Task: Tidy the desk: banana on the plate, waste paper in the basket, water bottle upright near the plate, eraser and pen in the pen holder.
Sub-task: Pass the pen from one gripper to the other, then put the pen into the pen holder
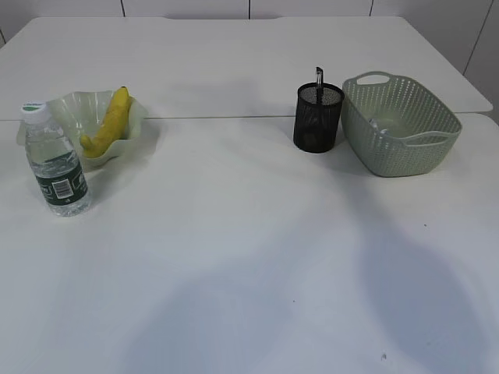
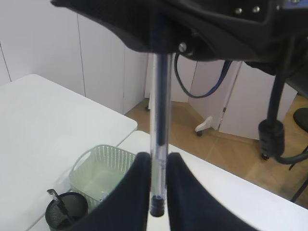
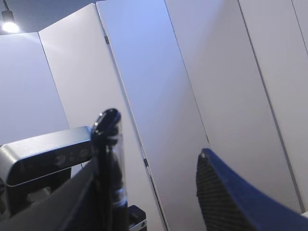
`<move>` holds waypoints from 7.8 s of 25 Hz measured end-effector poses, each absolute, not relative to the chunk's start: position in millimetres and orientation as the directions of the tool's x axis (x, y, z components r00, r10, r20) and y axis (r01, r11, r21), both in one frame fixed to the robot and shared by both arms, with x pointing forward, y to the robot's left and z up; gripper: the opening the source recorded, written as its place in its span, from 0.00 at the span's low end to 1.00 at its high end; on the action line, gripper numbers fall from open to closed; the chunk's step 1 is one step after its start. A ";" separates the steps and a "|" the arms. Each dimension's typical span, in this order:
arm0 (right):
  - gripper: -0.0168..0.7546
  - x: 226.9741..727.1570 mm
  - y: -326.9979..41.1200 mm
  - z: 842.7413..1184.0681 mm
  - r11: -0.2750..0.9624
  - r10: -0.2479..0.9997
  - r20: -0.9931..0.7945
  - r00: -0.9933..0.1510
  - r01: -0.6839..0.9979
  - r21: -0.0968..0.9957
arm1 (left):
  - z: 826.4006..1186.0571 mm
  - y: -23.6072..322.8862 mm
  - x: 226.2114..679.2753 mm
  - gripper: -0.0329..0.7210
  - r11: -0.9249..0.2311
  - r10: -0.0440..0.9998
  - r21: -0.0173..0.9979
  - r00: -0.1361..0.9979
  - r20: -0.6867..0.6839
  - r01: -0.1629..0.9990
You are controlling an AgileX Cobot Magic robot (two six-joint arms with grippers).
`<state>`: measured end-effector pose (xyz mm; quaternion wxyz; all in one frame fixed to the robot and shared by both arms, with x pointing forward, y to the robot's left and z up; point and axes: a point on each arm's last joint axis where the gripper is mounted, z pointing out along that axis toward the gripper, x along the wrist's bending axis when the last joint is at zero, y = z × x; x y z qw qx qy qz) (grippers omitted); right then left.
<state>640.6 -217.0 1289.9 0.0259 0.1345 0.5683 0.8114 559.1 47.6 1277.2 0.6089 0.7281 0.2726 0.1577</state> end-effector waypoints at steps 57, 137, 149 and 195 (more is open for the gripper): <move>0.12 631.4 -216.2 1299.9 -0.333 0.187 0.132 -0.973 0.064 0.941 | 1279.7 48.4 561.5 0.10 -0.111 0.610 0.982 0.791 -0.054 0.153; 0.12 814.6 -243.2 1030.9 0.141 0.772 -0.042 -0.634 0.106 0.984 | 1253.2 95.6 624.1 0.48 -0.456 0.770 0.890 0.509 0.385 0.018; 0.12 823.9 -243.3 981.3 0.165 0.768 -0.020 -0.640 0.167 0.972 | 1244.7 115.6 641.6 0.47 -0.465 0.795 0.884 0.468 0.386 0.059; 0.35 827.6 -245.9 1000.3 0.175 0.747 -0.076 -0.660 0.086 0.981 | 1216.7 109.0 655.8 0.46 -0.490 0.786 0.858 0.502 0.361 0.150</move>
